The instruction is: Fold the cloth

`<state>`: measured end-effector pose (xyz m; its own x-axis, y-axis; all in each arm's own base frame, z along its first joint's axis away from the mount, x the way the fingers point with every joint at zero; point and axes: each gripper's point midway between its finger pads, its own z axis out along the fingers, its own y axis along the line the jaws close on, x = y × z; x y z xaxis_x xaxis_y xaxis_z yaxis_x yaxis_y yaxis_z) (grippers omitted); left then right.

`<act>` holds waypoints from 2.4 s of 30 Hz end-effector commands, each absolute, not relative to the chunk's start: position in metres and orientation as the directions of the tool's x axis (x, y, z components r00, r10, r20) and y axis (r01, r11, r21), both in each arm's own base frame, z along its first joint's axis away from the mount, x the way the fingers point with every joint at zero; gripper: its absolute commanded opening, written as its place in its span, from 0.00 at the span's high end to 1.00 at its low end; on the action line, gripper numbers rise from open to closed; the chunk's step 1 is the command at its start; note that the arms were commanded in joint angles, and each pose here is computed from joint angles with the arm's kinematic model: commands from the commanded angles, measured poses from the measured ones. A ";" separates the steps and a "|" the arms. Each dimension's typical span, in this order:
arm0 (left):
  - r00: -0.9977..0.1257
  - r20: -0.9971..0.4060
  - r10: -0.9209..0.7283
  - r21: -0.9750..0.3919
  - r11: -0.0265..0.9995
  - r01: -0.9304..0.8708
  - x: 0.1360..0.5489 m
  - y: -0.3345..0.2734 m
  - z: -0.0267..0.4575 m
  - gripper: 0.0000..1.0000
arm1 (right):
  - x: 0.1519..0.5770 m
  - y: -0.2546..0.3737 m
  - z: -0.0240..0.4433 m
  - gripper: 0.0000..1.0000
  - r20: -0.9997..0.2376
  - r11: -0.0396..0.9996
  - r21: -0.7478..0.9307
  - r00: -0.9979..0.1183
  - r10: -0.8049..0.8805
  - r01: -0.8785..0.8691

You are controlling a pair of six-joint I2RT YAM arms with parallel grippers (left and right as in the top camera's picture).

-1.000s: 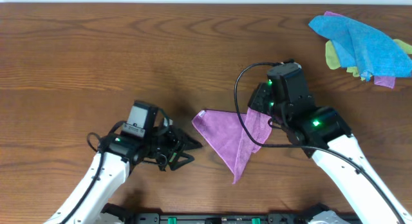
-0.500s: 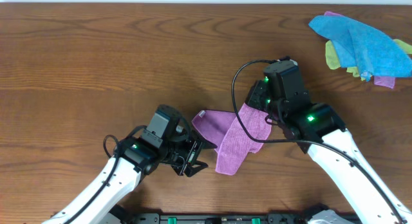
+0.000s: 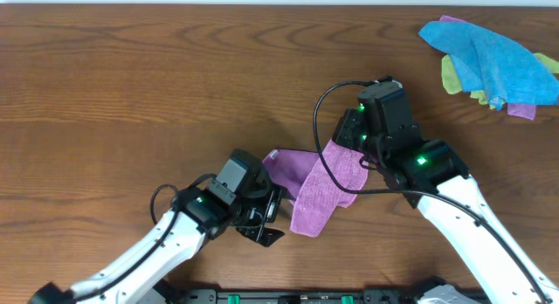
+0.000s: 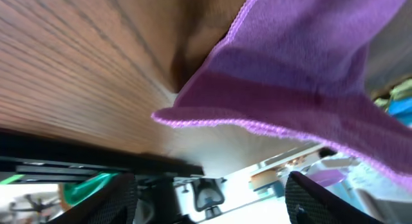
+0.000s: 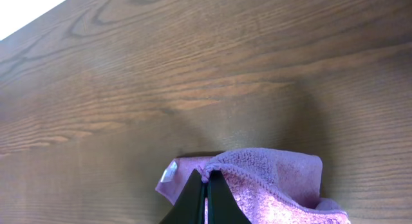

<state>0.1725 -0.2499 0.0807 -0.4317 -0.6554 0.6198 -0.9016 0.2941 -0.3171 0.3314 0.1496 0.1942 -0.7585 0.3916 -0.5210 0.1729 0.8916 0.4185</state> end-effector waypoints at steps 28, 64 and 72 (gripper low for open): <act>-0.207 0.662 -0.720 -0.106 0.183 -0.977 0.166 -0.250 0.055 0.32 | 0.331 0.157 0.200 0.99 -0.518 0.891 0.436 -0.773 0.365 0.128; -0.958 0.197 -0.208 -0.634 0.718 -0.286 0.182 -0.257 0.041 0.56 | 0.328 0.161 0.199 0.99 -0.530 0.907 0.416 -0.791 0.306 0.071; -1.000 -0.023 -0.021 -0.634 0.773 -0.001 0.189 -0.252 0.036 0.51 | 0.327 0.163 0.199 0.99 -0.525 0.904 0.423 -0.797 0.300 0.062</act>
